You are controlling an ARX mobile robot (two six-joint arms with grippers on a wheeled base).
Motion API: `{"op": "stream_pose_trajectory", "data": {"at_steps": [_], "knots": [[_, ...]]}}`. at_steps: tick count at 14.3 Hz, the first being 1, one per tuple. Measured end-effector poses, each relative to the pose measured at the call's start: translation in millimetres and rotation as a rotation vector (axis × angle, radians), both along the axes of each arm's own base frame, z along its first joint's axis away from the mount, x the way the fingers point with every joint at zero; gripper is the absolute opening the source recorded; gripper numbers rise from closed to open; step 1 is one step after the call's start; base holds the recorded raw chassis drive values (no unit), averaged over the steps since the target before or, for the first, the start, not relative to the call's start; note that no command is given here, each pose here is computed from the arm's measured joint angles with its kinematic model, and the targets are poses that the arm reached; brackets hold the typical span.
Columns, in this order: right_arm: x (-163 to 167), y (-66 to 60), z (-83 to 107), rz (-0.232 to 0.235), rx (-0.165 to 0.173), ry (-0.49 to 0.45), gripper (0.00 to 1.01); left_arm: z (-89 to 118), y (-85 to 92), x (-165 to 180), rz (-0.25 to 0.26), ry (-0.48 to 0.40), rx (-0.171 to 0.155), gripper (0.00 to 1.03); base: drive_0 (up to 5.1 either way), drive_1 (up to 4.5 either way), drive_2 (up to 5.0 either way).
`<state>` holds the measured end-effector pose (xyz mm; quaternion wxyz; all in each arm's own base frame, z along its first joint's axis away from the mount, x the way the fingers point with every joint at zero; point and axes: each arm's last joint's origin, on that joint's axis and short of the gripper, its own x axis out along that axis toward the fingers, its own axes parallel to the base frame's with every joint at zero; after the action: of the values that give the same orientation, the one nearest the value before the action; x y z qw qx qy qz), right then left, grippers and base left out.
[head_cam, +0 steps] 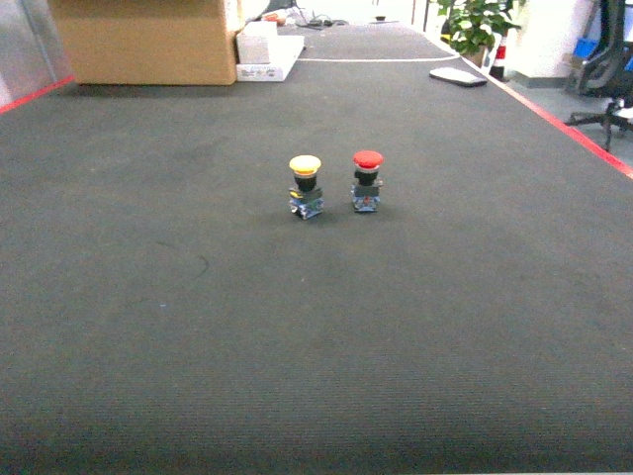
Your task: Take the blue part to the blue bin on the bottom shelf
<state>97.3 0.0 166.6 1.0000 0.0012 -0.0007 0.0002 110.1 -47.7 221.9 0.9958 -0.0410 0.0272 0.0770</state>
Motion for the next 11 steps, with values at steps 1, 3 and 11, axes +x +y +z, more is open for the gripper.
{"op": "stream_pose_trajectory", "data": {"at_steps": [1,3,11], "knots": [[0.0,0.0,0.0,0.0,0.0,0.0,0.98,0.0,0.0,0.0,0.0,0.0,0.0,0.43,-1.6,-1.64,-1.6],[0.0,0.0,0.0,0.0,0.0,0.0,0.98,-0.1,0.0,0.0,0.0,0.001,0.0,0.43,-1.5,-1.5,-1.5],[0.0,0.0,0.0,0.0,0.0,0.0,0.98,-0.1,0.0,0.1,0.0,0.001,0.001,0.43,-1.7,-1.71,-1.7]]}}
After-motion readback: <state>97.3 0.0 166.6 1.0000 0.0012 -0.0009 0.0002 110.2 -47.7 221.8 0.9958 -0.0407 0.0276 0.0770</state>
